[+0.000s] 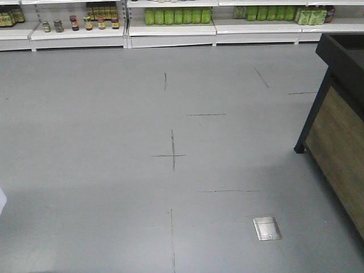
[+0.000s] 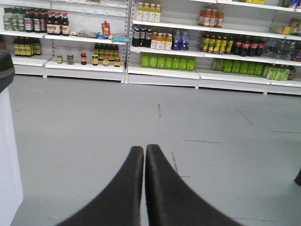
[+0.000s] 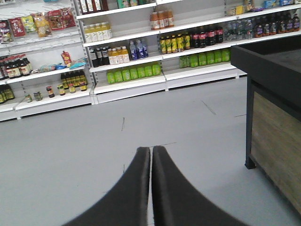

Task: Pick three apples into basket with both arms
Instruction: 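Drive the base forward toward the black fruit table, then turn the base and approach the light-blue basket on the table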

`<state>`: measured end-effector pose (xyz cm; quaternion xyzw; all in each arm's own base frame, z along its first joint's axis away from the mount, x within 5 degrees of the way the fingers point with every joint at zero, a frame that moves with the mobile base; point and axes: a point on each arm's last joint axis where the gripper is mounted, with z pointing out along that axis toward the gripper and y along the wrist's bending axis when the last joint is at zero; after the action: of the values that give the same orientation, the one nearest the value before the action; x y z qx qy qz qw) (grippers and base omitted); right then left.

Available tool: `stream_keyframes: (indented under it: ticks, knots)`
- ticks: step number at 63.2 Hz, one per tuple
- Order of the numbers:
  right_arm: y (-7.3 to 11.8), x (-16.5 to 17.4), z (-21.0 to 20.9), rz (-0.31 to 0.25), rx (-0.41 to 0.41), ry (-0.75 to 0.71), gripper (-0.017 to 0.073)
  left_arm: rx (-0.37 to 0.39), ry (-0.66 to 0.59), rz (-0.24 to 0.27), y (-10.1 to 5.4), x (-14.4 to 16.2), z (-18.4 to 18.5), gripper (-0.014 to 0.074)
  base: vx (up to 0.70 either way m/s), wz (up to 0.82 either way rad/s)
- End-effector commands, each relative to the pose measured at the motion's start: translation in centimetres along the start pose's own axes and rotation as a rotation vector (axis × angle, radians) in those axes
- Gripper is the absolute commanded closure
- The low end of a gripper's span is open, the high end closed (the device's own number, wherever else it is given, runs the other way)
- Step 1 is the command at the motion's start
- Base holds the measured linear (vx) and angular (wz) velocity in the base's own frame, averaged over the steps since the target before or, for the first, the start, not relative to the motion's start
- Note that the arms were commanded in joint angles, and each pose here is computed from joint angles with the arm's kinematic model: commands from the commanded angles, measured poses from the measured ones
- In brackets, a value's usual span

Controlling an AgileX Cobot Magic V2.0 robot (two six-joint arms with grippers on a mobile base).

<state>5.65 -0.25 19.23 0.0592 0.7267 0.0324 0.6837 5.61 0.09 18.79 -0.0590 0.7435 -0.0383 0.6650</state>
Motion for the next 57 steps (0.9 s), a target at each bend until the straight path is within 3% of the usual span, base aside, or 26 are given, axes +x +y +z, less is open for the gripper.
stream_keyframes:
  ticks: [1, 57]
  knots:
    - [0.09, -0.23, -0.04, -0.007, -0.015, -0.071, 0.0564, 0.007, -0.081, -0.006, -0.05, -0.58, -0.11, 0.0600, 0.15, -0.23]
    - [0.09, -0.23, -0.04, -0.007, -0.015, -0.071, 0.0564, 0.007, -0.081, -0.006, -0.05, -0.58, -0.11, 0.0600, 0.13, -0.38]
